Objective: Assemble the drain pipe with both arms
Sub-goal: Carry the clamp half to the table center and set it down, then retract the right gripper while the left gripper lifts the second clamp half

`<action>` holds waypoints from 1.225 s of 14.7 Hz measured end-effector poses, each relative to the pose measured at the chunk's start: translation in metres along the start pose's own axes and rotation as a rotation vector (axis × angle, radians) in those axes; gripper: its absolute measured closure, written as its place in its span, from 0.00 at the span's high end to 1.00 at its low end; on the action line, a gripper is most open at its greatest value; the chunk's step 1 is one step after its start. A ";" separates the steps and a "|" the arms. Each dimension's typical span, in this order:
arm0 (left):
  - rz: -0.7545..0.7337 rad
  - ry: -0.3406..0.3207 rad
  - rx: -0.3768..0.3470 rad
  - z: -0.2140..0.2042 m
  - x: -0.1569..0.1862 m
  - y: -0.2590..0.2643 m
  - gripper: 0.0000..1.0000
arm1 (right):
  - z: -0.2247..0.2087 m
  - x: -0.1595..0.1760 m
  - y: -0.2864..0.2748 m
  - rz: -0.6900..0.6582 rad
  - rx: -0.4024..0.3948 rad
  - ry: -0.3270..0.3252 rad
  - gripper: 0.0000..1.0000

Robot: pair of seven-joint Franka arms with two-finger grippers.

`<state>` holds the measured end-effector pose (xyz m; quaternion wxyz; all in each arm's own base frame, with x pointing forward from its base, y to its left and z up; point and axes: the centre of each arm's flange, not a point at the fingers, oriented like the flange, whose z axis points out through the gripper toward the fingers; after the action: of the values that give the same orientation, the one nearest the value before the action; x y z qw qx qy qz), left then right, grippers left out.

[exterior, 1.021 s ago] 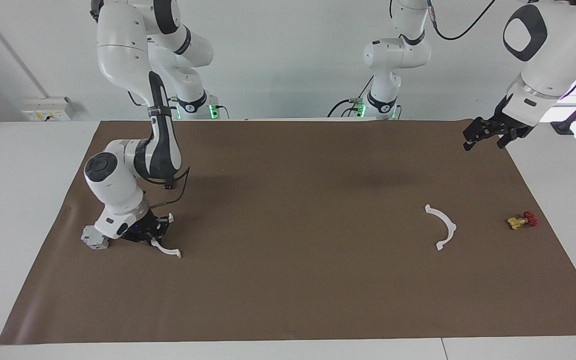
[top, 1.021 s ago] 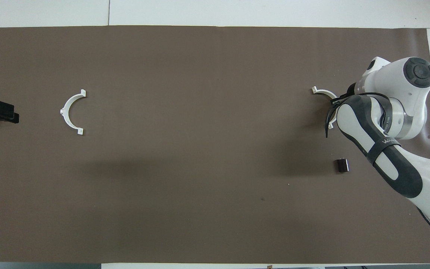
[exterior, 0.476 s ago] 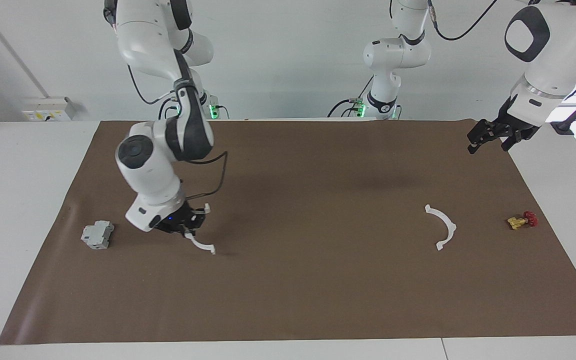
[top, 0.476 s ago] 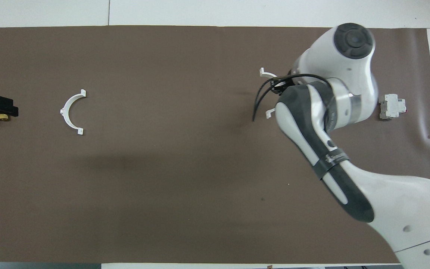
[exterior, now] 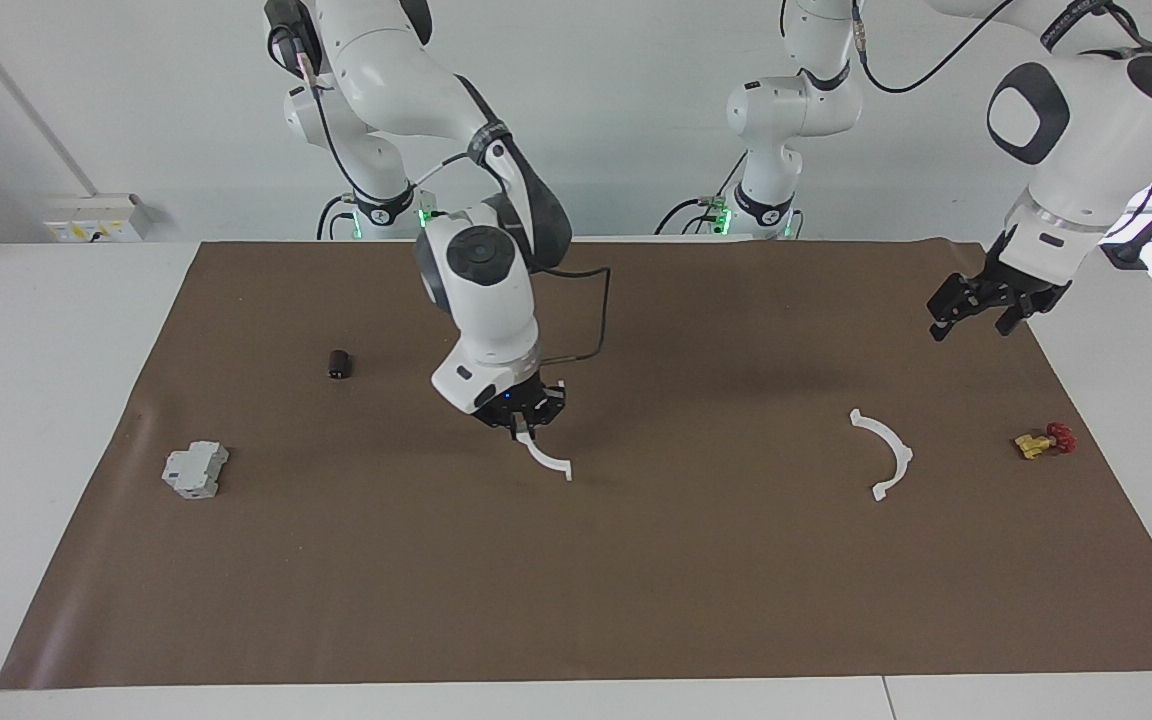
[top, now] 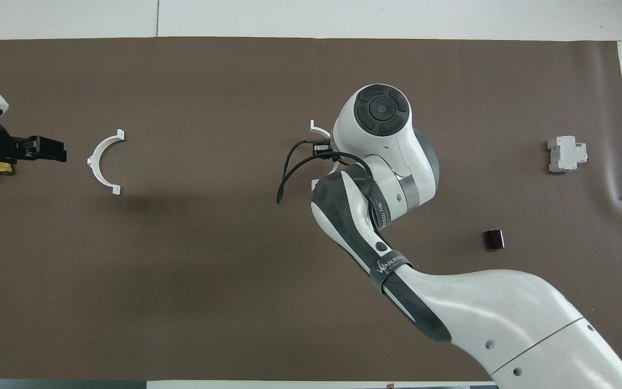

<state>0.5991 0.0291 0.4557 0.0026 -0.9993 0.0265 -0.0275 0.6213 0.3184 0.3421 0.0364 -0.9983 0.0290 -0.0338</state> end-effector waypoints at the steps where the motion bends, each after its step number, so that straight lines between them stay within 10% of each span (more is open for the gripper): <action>1: 0.012 0.005 0.002 0.020 0.005 0.000 1.00 | 0.012 -0.002 0.002 0.000 0.001 0.005 0.21; 11: 0.036 0.032 0.019 0.158 0.018 -0.004 0.96 | 0.051 -0.035 -0.001 -0.029 0.016 0.033 0.25; 14: 0.032 0.040 0.022 0.159 0.017 -0.009 0.87 | 0.035 -0.025 0.000 -0.021 0.023 0.048 0.57; 18: 0.040 0.041 0.019 0.158 0.018 -0.005 0.39 | -0.048 0.017 0.019 0.019 -0.004 0.032 1.00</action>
<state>0.6255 0.0335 0.2992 0.0121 -0.9977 0.0465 -0.0480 0.6342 0.2950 0.3898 0.0343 -0.9974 0.0389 -0.0494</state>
